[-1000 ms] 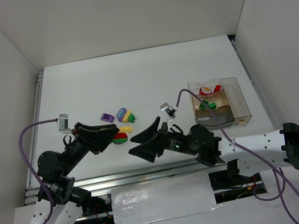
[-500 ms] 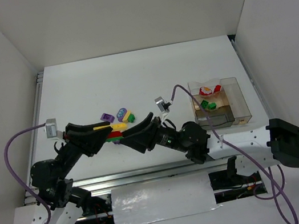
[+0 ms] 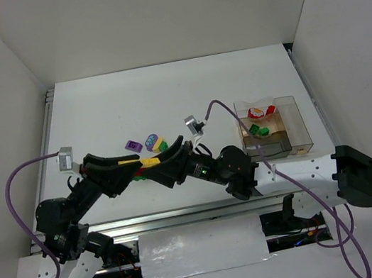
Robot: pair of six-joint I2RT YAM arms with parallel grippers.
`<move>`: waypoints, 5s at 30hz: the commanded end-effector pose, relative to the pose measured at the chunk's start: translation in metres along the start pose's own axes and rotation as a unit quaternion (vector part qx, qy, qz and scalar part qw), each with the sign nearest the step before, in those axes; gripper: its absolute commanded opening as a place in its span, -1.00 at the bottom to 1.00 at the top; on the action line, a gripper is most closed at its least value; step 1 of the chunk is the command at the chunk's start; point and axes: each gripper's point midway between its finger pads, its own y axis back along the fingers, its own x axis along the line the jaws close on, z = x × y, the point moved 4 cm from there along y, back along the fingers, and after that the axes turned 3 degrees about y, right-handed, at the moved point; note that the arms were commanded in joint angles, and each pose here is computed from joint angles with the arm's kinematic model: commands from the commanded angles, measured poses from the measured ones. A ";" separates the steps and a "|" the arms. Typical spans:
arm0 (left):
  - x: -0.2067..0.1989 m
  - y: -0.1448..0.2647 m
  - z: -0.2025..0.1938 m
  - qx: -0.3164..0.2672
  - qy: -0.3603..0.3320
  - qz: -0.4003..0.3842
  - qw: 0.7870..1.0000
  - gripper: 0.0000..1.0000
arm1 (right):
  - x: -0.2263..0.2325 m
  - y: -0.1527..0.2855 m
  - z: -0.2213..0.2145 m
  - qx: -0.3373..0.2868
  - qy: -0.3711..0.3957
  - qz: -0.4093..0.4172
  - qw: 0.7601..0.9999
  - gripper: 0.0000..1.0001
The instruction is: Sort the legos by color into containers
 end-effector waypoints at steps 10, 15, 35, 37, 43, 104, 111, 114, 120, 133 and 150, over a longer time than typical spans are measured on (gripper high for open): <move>-0.028 0.002 0.019 -0.028 -0.034 -0.034 0.998 -1.00 | 0.026 0.004 -0.013 0.016 0.018 0.148 0.989 0.04; -0.026 0.003 0.016 -0.024 -0.029 -0.035 0.999 -1.00 | 0.026 0.009 -0.001 -0.010 0.032 0.139 0.990 -0.17; -0.039 0.004 0.030 0.033 -0.150 0.006 0.988 0.99 | -0.010 0.029 0.000 0.170 0.138 0.078 0.973 -0.83; -0.036 0.005 0.025 0.071 -0.173 0.014 0.982 0.99 | -0.023 0.042 -0.003 0.229 0.142 0.069 0.961 -0.81; -0.024 -0.004 0.004 0.230 -0.190 -0.009 0.954 0.99 | -0.018 0.069 0.002 0.394 0.169 0.070 0.901 -0.80; -0.032 0.001 -0.041 0.296 -0.123 -0.167 0.932 -1.00 | 0.009 0.064 0.039 0.076 0.180 0.104 0.975 0.55; -0.030 0.000 -0.040 0.289 -0.127 -0.157 0.936 -1.00 | 0.023 0.047 0.044 0.041 0.163 0.130 0.977 0.54; -0.028 -0.001 -0.039 0.284 -0.129 -0.146 0.939 -1.00 | 0.028 0.042 0.040 0.043 0.168 0.143 0.974 0.52; -0.019 -0.005 -0.035 0.272 -0.133 -0.106 0.947 -1.00 | 0.023 0.045 0.029 0.048 0.175 0.146 0.973 0.48; 0.009 -0.015 -0.023 0.209 -0.100 -0.023 0.973 -1.00 | 0.004 0.061 0.023 0.025 0.194 0.109 0.975 0.48; -0.007 -0.012 -0.029 0.232 -0.099 -0.101 0.962 -1.00 | 0.000 0.026 0.040 0.005 0.181 0.077 0.980 0.28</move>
